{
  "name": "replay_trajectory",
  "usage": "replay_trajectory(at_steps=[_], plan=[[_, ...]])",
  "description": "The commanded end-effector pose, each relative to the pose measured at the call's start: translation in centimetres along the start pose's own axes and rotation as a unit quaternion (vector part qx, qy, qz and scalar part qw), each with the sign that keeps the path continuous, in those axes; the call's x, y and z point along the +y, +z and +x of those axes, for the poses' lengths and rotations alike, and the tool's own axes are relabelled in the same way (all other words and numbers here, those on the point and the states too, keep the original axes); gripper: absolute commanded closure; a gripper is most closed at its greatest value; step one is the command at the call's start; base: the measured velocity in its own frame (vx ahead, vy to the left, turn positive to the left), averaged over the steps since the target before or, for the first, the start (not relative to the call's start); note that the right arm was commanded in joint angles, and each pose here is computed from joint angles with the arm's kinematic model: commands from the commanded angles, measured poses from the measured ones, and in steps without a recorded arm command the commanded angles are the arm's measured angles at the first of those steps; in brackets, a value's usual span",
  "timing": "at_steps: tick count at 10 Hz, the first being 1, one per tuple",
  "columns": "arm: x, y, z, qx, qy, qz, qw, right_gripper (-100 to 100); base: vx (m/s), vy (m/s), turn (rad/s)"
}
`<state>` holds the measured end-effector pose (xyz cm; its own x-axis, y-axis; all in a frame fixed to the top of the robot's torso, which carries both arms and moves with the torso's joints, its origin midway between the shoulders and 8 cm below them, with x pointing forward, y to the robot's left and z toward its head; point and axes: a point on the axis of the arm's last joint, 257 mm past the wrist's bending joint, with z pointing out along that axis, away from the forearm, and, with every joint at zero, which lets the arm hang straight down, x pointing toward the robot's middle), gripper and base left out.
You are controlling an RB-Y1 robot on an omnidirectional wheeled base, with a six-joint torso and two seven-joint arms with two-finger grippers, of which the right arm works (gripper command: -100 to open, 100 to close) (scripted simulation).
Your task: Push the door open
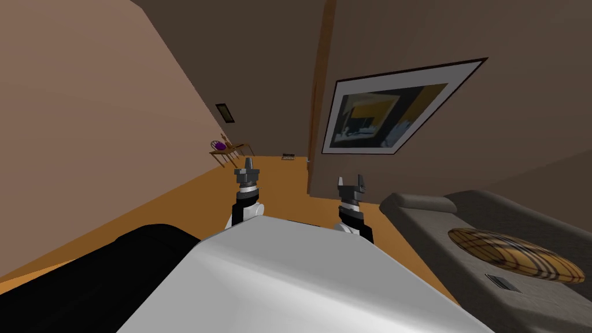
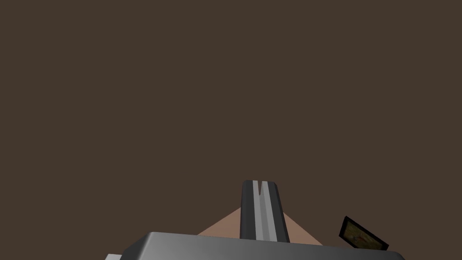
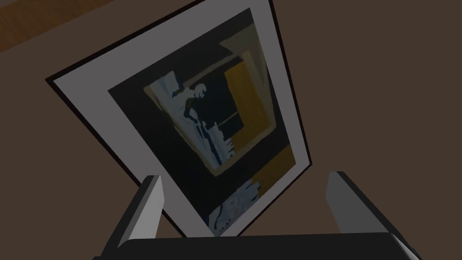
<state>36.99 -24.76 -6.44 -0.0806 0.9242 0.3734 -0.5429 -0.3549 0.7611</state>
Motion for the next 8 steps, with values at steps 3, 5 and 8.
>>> replay_trajectory(at_steps=[3, 5, 8], plan=[[-2.3, -1.30, -1.2, -0.025, 0.037, 0.025, 0.9987, -100, 0.157, 0.143, -0.070], [-3.5, -2.00, -1.9, -0.040, 0.057, 0.039, 0.9969, -100, 0.132, 0.171, -0.072], [-5.5, -3.22, -3.0, -0.064, 0.087, 0.060, 0.9924, -100, 0.142, 0.152, -0.078]])
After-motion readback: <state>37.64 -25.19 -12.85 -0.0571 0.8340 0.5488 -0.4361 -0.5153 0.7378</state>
